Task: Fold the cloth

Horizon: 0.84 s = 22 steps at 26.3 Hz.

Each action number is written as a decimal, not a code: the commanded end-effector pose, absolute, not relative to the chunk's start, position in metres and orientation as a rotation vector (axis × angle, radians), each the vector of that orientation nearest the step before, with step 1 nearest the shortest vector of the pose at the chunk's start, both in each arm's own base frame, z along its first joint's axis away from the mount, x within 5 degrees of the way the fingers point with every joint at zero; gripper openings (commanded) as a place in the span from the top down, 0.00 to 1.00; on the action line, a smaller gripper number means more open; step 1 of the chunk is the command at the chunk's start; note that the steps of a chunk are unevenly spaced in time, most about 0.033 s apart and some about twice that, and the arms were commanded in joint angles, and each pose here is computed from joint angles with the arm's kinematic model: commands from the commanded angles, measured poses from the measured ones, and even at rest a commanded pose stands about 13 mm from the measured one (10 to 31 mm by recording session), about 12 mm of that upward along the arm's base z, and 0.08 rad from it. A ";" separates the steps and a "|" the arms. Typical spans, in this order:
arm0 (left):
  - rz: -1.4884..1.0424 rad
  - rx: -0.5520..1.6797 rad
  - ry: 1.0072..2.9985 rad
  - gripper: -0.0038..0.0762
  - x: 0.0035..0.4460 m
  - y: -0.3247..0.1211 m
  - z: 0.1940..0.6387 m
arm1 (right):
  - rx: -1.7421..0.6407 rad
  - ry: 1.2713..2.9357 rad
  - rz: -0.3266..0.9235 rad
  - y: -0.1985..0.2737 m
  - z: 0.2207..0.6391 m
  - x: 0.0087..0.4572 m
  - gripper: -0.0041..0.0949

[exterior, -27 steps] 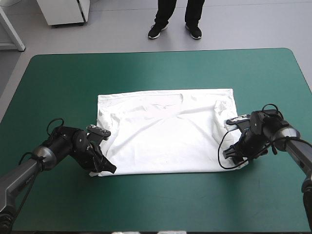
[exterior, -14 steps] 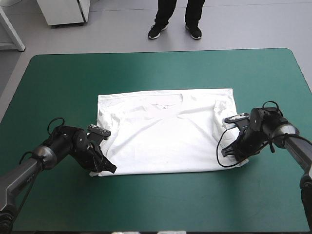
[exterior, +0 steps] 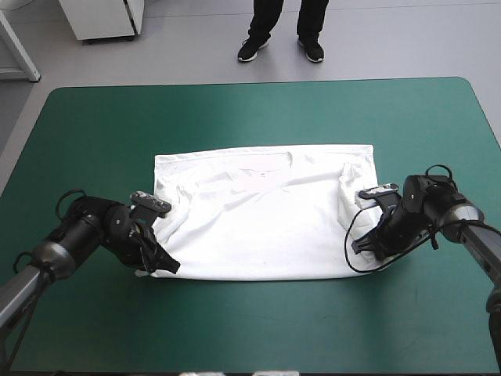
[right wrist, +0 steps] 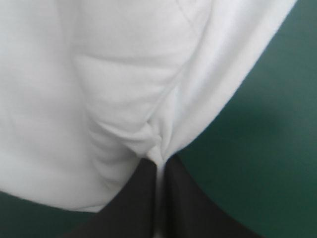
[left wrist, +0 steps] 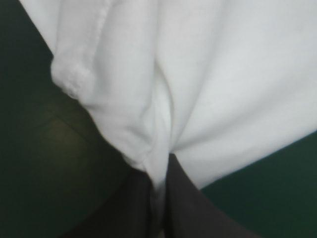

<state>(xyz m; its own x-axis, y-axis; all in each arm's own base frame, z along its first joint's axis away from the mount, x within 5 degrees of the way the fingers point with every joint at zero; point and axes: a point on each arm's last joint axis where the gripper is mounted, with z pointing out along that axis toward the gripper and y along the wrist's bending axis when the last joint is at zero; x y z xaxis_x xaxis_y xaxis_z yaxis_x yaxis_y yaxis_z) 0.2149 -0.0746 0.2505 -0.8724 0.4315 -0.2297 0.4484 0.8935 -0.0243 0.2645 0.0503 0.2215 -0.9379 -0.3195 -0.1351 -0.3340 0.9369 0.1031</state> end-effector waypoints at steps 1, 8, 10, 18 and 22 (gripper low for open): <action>-0.124 0.631 2.681 0.96 0.212 -0.074 0.295 | -0.481 2.831 0.178 0.050 0.268 0.262 0.97; -0.084 0.640 2.622 0.96 0.212 -0.071 0.333 | -0.465 2.727 0.182 0.050 0.329 0.255 0.97; -0.074 0.642 2.617 0.96 0.212 -0.071 0.339 | -0.470 2.711 0.183 0.050 0.340 0.252 0.97; -0.051 0.625 2.546 0.96 0.215 -0.070 0.367 | -0.447 2.613 0.179 0.049 0.374 0.251 0.97; 0.026 0.576 2.464 0.96 0.221 -0.066 0.380 | -0.433 2.527 0.153 0.049 0.387 0.256 0.97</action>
